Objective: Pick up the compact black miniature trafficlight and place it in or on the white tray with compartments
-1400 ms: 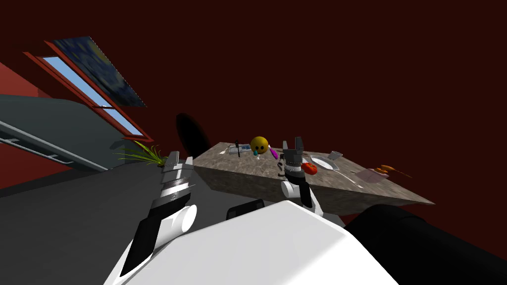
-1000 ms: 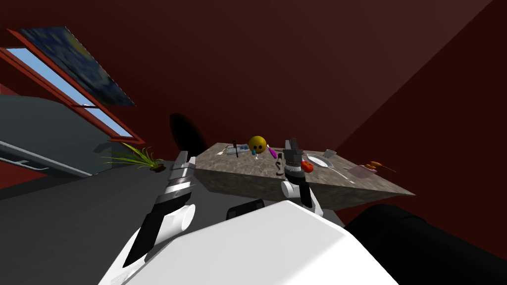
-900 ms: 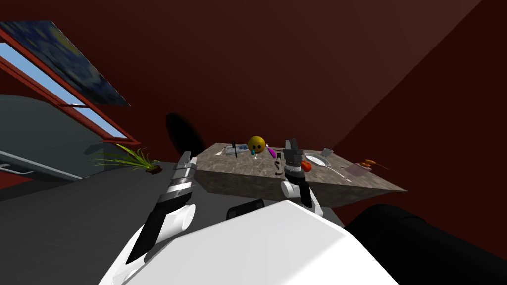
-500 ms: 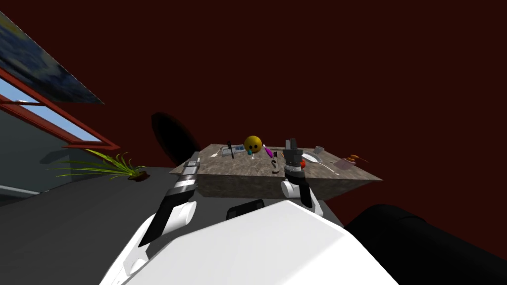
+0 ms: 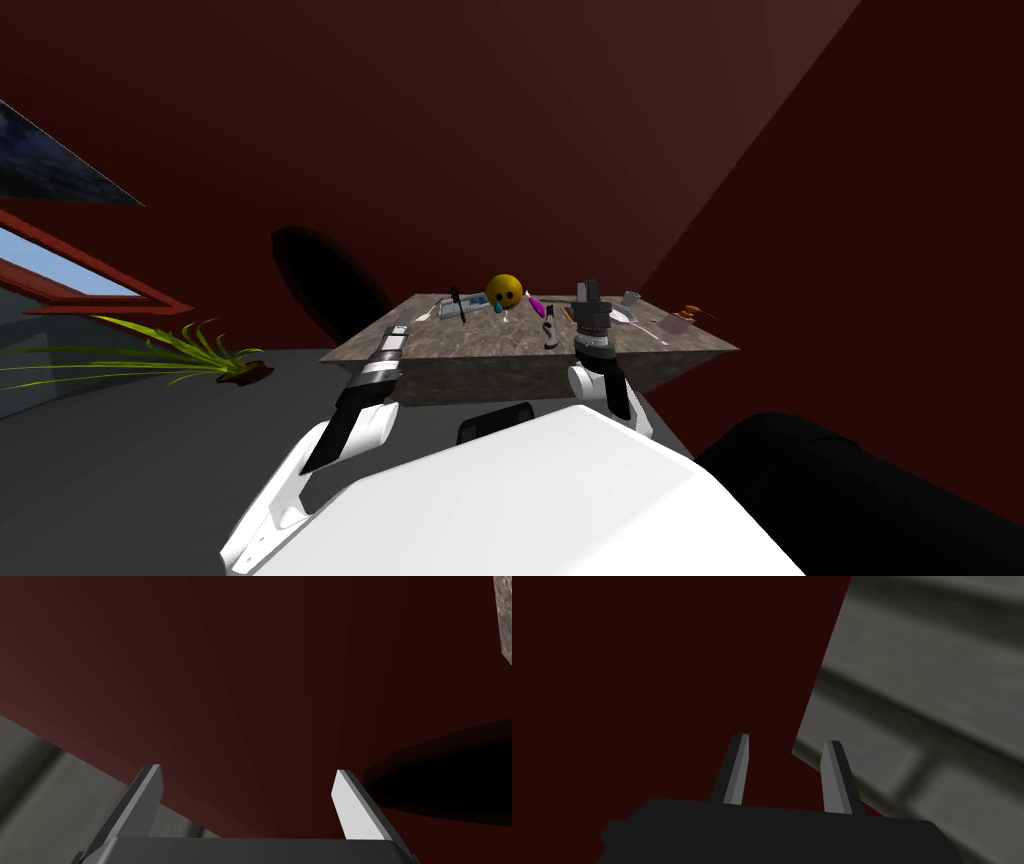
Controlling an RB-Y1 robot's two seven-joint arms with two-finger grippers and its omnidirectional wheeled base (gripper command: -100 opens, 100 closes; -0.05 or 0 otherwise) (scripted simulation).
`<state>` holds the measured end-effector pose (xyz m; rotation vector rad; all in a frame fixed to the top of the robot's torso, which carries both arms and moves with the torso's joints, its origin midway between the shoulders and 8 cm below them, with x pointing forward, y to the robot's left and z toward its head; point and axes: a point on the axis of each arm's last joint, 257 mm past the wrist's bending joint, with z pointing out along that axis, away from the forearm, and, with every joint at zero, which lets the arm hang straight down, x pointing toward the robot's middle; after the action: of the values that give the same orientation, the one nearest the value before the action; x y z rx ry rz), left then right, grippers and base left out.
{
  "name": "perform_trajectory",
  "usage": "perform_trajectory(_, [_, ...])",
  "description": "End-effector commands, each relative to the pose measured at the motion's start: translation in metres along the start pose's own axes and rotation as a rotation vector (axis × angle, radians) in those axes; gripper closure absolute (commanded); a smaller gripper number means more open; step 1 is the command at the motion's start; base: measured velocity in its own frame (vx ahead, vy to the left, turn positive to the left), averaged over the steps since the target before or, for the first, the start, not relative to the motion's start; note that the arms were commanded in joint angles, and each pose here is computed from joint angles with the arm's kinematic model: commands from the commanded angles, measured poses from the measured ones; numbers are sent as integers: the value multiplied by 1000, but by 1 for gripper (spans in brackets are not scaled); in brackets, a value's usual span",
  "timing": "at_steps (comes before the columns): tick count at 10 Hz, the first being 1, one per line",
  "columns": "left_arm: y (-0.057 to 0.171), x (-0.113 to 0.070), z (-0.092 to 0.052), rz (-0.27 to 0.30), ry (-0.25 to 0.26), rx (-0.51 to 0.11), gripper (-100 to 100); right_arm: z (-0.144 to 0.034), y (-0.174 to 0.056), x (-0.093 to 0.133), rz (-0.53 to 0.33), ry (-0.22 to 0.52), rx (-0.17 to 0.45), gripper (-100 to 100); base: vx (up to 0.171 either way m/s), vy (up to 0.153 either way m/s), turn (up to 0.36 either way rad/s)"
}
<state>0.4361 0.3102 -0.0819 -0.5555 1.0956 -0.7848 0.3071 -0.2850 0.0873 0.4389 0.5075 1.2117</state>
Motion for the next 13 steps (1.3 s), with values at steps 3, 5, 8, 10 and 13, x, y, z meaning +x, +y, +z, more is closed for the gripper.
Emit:
perform_trajectory(3, [30,16,10,137,55,-57,-100,0,0,0,0,0,0,0,7,-11,-150])
perform_trajectory(5, [48,24,14,219,88,-87,-100,0,0,0,0,0,0,0,8,-13,-164])
perform_trajectory(8, [76,32,19,347,140,-134,-100,0,0,0,0,0,0,0,8,-12,-164])
perform_trajectory(10, [96,35,22,435,174,-165,-100,0,0,0,0,0,0,0,10,-10,-147])
perform_trajectory(13, [124,36,27,564,223,-209,-100,0,0,0,0,0,0,0,9,-11,-161])
